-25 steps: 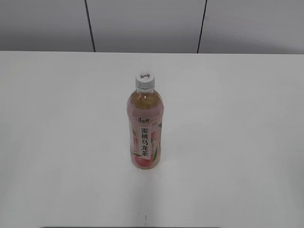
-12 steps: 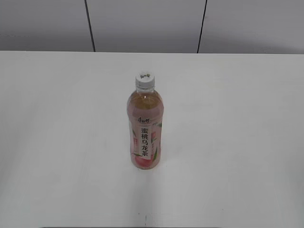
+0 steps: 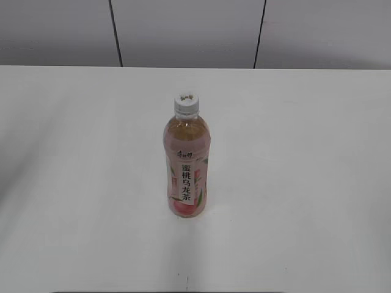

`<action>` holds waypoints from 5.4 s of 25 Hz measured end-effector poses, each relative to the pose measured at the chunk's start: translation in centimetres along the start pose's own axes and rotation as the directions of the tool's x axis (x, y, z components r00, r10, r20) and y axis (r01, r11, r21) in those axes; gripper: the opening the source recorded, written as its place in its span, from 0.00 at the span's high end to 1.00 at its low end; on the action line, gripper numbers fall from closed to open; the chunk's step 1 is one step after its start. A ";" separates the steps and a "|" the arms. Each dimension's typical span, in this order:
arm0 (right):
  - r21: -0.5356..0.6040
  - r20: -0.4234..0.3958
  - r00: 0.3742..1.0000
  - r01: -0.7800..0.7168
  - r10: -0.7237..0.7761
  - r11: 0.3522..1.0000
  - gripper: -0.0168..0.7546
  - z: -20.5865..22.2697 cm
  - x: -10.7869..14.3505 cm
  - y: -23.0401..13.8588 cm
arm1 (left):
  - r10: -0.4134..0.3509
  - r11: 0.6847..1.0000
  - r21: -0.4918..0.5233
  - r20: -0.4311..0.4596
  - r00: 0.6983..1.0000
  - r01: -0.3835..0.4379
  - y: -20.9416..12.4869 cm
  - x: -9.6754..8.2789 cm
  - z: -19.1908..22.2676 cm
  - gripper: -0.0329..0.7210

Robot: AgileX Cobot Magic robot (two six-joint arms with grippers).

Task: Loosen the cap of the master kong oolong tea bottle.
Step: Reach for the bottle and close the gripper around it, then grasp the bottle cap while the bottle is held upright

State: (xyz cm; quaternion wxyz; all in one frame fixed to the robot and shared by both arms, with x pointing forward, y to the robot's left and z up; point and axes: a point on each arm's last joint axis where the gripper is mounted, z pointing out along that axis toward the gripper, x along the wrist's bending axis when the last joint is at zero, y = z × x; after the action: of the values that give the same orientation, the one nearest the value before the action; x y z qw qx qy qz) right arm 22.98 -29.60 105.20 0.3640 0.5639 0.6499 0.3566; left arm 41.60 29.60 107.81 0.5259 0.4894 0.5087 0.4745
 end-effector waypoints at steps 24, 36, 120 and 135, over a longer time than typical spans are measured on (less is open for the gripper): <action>0.000 0.001 1.000 0.000 0.000 1.000 0.30 0.0 0.0 0.0 | -0.045 0.987 0.158 0.275 0.960 0.001 -16.6 -1.4 9.8 0.37; 0.000 0.001 1.000 0.000 0.000 1.000 0.30 0.0 0.0 0.0 | -0.100 0.929 0.364 0.418 0.903 -0.066 -22.6 -2.5 9.1 0.29; 0.000 0.001 1.000 0.000 0.000 1.000 0.30 0.0 0.0 0.0 | -0.103 0.978 0.166 0.909 0.403 -0.124 -18.7 -18.0 8.8 0.35; 0.000 0.001 1.000 0.000 0.000 1.000 0.30 0.0 0.0 0.0 | -0.104 0.978 0.167 0.909 0.403 -0.124 -18.7 -18.0 8.8 0.35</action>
State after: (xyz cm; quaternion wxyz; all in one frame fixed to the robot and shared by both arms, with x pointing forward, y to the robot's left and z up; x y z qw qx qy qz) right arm 22.98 -29.61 105.20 0.3643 0.5640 0.6499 0.3562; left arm 49.87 10.10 90.42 0.6609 0.7240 0.1819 0.0770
